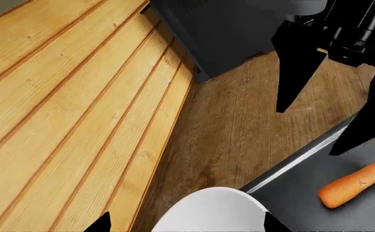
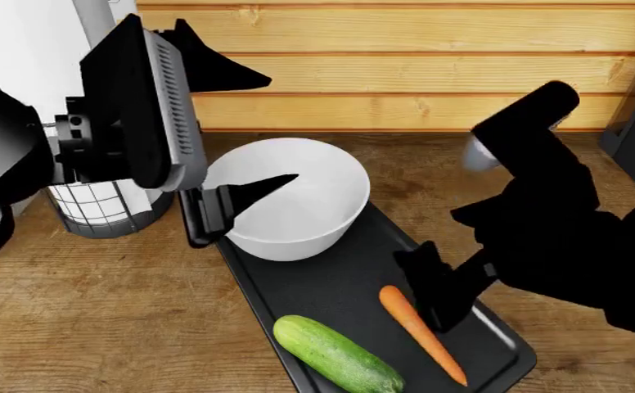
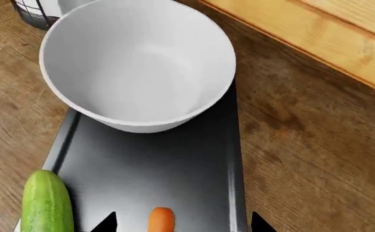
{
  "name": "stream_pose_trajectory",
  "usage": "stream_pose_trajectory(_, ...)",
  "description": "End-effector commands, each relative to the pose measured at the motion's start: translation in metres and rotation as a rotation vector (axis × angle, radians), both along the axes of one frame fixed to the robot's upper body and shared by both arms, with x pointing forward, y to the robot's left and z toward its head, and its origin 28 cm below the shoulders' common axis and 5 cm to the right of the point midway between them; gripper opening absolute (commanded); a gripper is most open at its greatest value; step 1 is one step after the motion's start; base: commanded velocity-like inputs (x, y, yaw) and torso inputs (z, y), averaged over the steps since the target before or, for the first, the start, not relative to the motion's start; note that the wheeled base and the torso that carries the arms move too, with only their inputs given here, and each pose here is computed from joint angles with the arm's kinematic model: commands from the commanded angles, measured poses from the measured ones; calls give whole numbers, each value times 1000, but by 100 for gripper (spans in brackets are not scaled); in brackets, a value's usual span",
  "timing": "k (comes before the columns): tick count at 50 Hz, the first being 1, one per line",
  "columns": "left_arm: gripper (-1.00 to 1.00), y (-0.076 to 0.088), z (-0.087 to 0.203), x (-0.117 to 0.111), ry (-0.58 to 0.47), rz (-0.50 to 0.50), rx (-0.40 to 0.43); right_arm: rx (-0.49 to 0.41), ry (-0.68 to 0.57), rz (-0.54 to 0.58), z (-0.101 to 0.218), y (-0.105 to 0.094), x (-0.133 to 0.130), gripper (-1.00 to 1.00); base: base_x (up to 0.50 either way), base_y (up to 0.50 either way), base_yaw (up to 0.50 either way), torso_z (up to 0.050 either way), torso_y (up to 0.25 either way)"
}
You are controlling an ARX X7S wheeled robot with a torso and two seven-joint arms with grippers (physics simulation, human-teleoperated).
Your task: Place the two vegetables and bowl onto the tray for setting up a vegetable dip station.
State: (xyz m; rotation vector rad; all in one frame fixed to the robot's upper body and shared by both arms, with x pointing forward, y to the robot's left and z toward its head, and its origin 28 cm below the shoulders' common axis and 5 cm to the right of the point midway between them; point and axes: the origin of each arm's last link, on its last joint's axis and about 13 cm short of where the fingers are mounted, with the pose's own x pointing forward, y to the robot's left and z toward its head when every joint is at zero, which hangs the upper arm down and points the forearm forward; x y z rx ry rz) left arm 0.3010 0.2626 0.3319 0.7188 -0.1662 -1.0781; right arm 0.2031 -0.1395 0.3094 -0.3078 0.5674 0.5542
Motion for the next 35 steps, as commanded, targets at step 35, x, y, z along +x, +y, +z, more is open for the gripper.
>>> stream_pose_trajectory(35,100,9,27,-67,-150,1,-27,-175,-634,86,60,16,-41,100,0,0,0,0,0)
